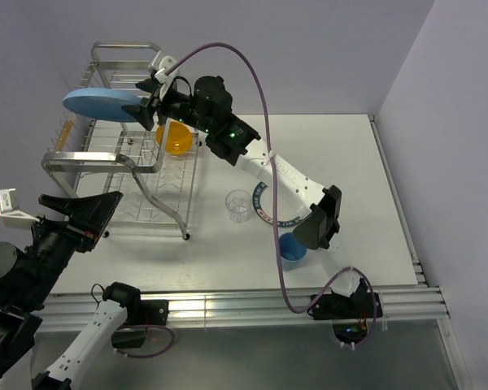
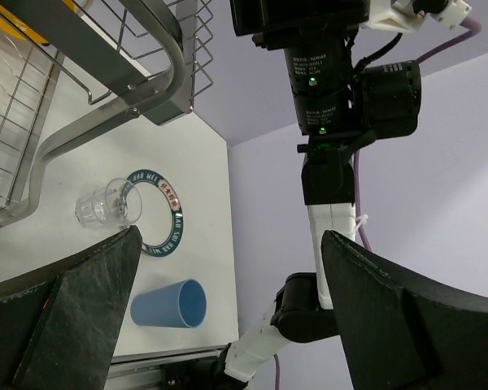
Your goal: Load the mixed dishes into the dish rack
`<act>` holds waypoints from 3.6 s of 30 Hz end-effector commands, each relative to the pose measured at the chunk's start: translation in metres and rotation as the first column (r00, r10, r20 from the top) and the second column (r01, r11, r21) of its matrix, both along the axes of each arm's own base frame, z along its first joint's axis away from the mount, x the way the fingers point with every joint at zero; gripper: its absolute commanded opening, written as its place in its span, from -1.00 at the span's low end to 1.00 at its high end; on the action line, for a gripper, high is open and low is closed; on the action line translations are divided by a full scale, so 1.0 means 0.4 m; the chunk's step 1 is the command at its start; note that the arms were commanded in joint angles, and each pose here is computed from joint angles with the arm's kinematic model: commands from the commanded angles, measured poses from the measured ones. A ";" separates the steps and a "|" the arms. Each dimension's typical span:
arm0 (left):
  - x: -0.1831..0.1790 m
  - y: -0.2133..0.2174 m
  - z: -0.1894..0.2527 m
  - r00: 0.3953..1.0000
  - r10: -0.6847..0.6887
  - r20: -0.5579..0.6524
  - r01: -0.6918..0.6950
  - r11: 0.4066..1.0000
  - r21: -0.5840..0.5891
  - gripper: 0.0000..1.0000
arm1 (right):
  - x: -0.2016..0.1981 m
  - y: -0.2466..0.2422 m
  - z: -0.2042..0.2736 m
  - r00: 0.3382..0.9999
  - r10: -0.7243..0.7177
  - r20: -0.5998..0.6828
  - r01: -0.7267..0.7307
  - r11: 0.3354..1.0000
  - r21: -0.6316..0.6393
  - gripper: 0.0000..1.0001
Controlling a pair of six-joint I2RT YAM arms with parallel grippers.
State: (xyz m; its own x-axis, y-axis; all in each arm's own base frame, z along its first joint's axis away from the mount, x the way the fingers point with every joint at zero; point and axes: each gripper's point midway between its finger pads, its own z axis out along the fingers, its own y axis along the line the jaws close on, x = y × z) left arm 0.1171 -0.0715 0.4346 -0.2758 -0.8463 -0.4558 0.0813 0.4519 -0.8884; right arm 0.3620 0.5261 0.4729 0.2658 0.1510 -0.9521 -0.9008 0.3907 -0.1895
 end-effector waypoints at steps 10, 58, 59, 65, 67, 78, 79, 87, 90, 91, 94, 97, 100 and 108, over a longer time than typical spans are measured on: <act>0.016 -0.017 0.009 1.000 -0.028 0.012 0.028 0.999 0.023 0.99 | -0.001 0.002 0.057 0.998 0.069 0.006 -0.069 0.993 0.100 -0.61; -0.019 0.123 0.361 0.940 0.276 0.199 -0.156 0.870 -0.467 0.98 | 0.025 -0.088 0.108 0.804 -0.587 -0.089 0.592 0.781 0.199 -1.00; -0.025 0.124 0.363 0.937 0.277 0.211 -0.150 0.868 -0.474 0.98 | 0.028 -0.083 0.095 0.804 -0.588 -0.087 0.593 0.783 0.187 -1.00; -0.045 0.130 0.361 0.937 0.274 0.216 -0.141 0.864 -0.483 0.98 | 0.019 -0.045 0.050 0.843 -0.536 -0.043 0.536 0.832 0.140 -1.00; -0.048 0.134 0.359 0.935 0.280 0.218 -0.144 0.861 -0.487 0.98 | 0.005 -0.037 0.051 0.866 -0.499 -0.032 0.498 0.856 0.140 -1.00; -0.082 0.173 0.311 0.931 0.317 0.179 -0.175 0.821 -0.544 0.98 | -0.034 -0.025 0.003 0.933 -0.355 0.053 0.351 0.933 0.077 -1.00; -0.081 0.173 0.311 0.931 0.319 0.179 -0.178 0.823 -0.539 0.98 | -0.032 -0.028 0.003 0.935 -0.351 0.050 0.347 0.935 0.072 -1.00; -0.075 0.172 0.306 0.934 0.311 0.173 -0.176 0.825 -0.537 0.98 | -0.007 -0.061 -0.010 0.945 -0.327 0.009 0.326 0.943 0.068 -0.89; -0.074 0.172 0.297 0.937 0.309 0.164 -0.176 0.822 -0.542 0.98 | -0.005 -0.068 -0.016 0.952 -0.305 0.009 0.304 0.950 0.069 -0.88; -0.075 0.171 0.295 0.938 0.306 0.161 -0.174 0.820 -0.546 0.98 | 0.002 -0.073 -0.018 0.953 -0.302 0.000 0.301 0.951 0.071 -0.88; -0.073 0.173 0.290 0.937 0.311 0.158 -0.180 0.820 -0.544 0.98 | 0.019 -0.079 -0.025 0.955 -0.297 -0.014 0.298 0.952 0.067 -1.00; -0.076 0.175 0.287 0.938 0.312 0.153 -0.183 0.818 -0.545 0.99 | 0.025 -0.078 -0.031 0.956 -0.293 -0.015 0.293 0.954 0.064 -1.00; -0.075 0.174 0.282 0.939 0.311 0.147 -0.184 0.816 -0.548 0.98 | 0.035 -0.073 -0.036 0.955 -0.296 -0.019 0.296 0.954 0.052 -0.58; -0.062 0.167 0.270 0.942 0.307 0.135 -0.188 0.818 -0.543 0.98 | 0.023 -0.078 -0.026 0.960 -0.276 -0.041 0.278 0.957 0.078 0.33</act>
